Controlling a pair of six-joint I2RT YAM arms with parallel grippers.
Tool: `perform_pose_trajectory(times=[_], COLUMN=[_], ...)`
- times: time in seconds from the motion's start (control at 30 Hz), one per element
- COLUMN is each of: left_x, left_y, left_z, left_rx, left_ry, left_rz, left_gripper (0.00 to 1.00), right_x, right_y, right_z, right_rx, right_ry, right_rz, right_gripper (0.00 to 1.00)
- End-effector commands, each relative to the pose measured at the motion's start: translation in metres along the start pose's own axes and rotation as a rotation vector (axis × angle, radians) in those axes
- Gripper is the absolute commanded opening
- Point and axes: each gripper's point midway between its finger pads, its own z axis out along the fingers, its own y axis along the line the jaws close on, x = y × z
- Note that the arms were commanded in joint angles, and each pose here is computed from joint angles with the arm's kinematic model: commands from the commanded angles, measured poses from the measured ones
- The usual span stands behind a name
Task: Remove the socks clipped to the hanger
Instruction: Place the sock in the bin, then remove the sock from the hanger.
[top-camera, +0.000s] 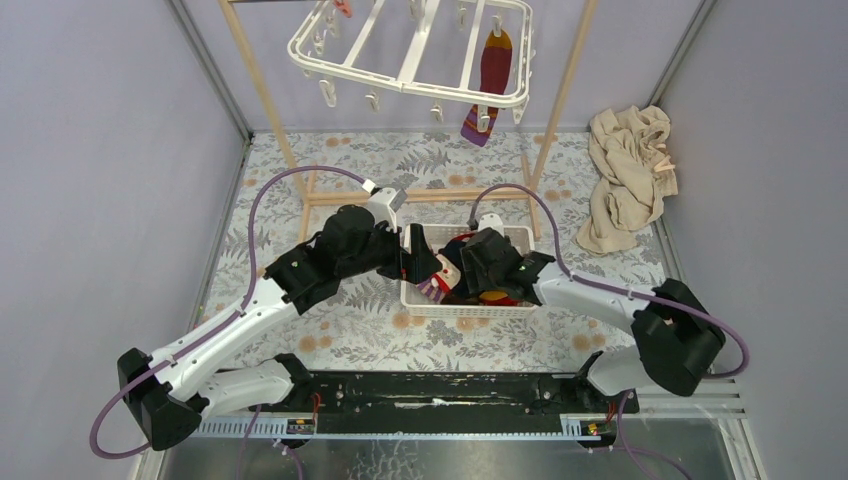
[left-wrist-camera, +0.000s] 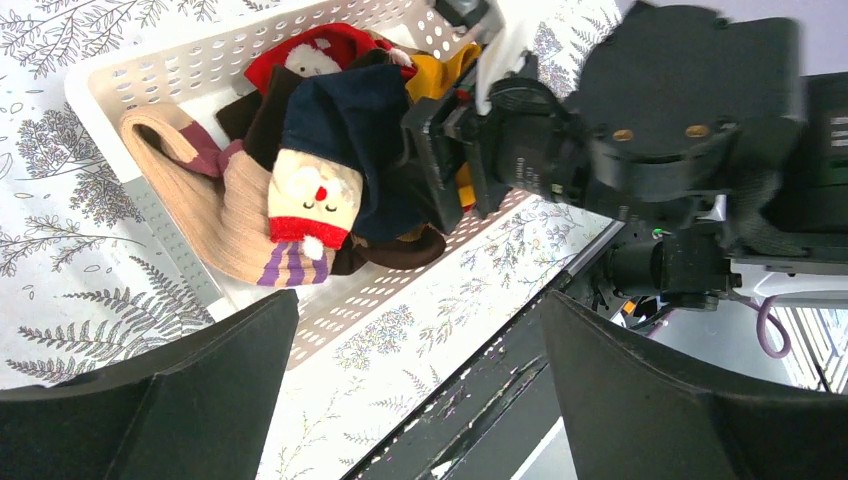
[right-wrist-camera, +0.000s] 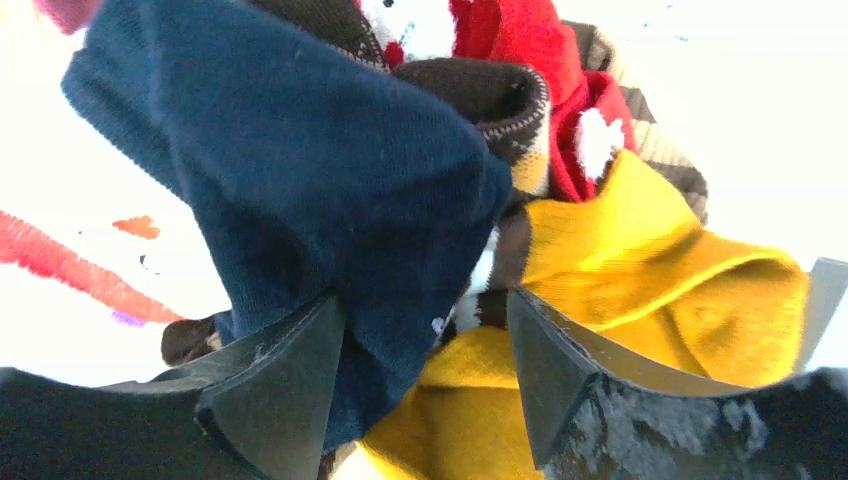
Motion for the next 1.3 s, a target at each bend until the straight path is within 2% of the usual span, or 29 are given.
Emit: perform_pose_trajectory(times=[0.0,0.07,0.2,0.37,0.5,0.87,1.03,1.13,1.27], left_x=[-0.002,-0.003,-0.003,-0.003,-0.003,-0.004,-0.005,-0.005,-0.002], left_y=[0.000,-0.001,-0.002,-0.001,-0.002,-0.007,-0.009,-0.008,-0.006], left_z=[-0.003,-0.004,-0.006,-0.006,-0.006,-0.017,-0.019,-0.020,-0.021], left_rx=[-0.006,-0.005,-0.002,0.000,0.005,0.025,0.027,0.027,0.021], left_ry=[-0.013,-0.016,-0.020,-0.019,-0.021,-0.021,-0.026,-0.025,-0.021], left_rz=[0.009,0.008,0.010,0.012,0.013,0.027,0.031,0.033,0.035], left_gripper=[0.98,0.99,0.98,0.99,0.98,0.98,0.99,0.98,0.99], right_x=[-0.036,-0.052,-0.084,-0.124,-0.167,-0.267,-0.307,-0.323,-0.334], right_y=[0.009,0.034,0.047,0.038,0.019,-0.067,-0.082,-0.083,-0.078], right_z=[-0.036,-0.063,-0.112,-0.166,-0.199,-0.247,-0.270,-0.282,-0.298], right_rx=[-0.104,-0.270,-0.392,-0.404,-0.331,-0.367,-0.470,-0.553,-0.652], right_ry=[-0.097,-0.157,-0.256,-0.397,-0.519,-0.750,-0.868,-0.948,-1.032], right_rz=[-0.061,-0.068,-0.078,-0.097,-0.090,0.067,0.098,0.077,0.032], right_gripper=[0.68,0.70,0.71,0.73,0.73,0.71,0.66,0.61,0.60])
